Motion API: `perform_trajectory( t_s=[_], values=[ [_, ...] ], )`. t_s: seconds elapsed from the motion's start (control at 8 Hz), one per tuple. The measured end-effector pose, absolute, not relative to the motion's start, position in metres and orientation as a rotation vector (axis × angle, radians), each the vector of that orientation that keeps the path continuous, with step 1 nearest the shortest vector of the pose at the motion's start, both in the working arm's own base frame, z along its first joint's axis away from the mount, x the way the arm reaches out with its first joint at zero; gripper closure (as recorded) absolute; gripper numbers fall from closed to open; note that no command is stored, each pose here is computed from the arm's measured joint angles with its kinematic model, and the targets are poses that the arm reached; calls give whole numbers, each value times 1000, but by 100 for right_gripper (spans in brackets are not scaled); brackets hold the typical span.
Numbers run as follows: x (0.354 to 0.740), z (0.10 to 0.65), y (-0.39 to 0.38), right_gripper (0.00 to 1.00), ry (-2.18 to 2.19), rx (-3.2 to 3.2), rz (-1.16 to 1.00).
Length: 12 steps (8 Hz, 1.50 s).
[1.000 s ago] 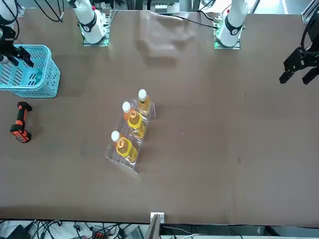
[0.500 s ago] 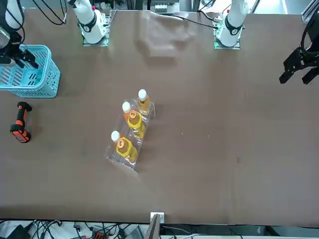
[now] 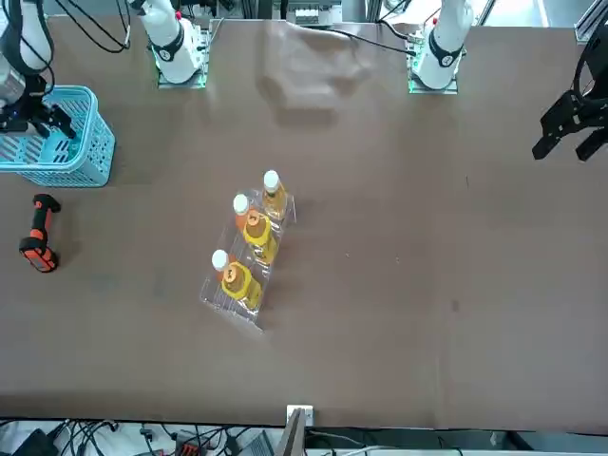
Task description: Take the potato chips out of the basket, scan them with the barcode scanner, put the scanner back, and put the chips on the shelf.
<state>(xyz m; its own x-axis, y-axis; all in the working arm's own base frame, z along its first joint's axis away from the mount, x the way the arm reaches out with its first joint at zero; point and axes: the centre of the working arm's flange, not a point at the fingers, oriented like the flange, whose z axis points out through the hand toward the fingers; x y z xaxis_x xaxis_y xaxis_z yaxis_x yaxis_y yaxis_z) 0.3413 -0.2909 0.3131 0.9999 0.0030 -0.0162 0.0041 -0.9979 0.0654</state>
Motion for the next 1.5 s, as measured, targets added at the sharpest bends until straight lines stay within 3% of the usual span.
perform_trajectory(
  t_s=[1.25,1.5],
  values=[
    [321,276,-312,0,32,3086,-114],
    [351,298,-319,0,88,3042,-65]
  ],
)
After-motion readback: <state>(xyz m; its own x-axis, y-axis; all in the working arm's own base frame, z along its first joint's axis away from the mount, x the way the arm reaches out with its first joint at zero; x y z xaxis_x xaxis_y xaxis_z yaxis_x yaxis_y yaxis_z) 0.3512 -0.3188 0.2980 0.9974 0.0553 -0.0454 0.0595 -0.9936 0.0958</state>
